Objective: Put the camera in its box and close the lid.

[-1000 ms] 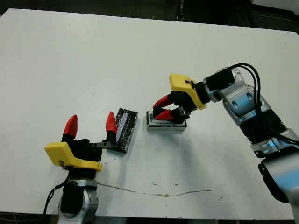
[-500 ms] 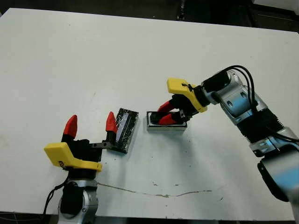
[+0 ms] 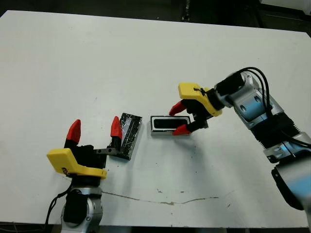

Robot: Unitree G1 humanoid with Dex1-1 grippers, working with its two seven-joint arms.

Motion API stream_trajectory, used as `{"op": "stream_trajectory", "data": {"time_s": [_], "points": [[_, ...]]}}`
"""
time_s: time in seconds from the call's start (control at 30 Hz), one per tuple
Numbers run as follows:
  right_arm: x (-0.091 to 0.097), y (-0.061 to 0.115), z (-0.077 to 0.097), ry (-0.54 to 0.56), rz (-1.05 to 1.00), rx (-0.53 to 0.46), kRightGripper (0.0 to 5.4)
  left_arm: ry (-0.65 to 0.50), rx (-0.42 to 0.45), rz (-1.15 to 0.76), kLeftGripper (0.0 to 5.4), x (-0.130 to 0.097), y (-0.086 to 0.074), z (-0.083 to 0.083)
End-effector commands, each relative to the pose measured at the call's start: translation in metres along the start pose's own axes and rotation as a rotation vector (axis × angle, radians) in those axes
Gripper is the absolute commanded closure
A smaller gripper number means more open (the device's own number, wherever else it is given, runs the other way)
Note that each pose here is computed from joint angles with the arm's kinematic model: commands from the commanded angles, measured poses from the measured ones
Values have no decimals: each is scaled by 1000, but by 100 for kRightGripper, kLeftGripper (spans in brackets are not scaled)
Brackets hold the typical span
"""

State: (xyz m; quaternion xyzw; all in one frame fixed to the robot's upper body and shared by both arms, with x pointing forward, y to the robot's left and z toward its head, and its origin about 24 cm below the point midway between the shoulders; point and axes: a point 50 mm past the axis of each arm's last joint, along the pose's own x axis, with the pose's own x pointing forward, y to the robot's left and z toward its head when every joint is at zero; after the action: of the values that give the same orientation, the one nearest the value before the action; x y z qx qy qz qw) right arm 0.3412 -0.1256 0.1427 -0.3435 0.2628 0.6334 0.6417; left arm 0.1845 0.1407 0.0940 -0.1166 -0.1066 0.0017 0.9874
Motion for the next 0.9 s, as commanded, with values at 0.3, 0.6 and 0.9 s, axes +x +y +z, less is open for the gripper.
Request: {"op": "stream_trajectory", "data": {"time_s": [0.3,0.6,0.9], "points": [[-64,-1,9,-84,-140,-37,2,14,27,4,0,-3,3,-2],[-125,21,8,-328,-350,-17,2,15,21,-2,0,-3,5,-1],[-75,91,-60,-603,-940,326,85,24,169,-36,0,-1,15,5]]}}
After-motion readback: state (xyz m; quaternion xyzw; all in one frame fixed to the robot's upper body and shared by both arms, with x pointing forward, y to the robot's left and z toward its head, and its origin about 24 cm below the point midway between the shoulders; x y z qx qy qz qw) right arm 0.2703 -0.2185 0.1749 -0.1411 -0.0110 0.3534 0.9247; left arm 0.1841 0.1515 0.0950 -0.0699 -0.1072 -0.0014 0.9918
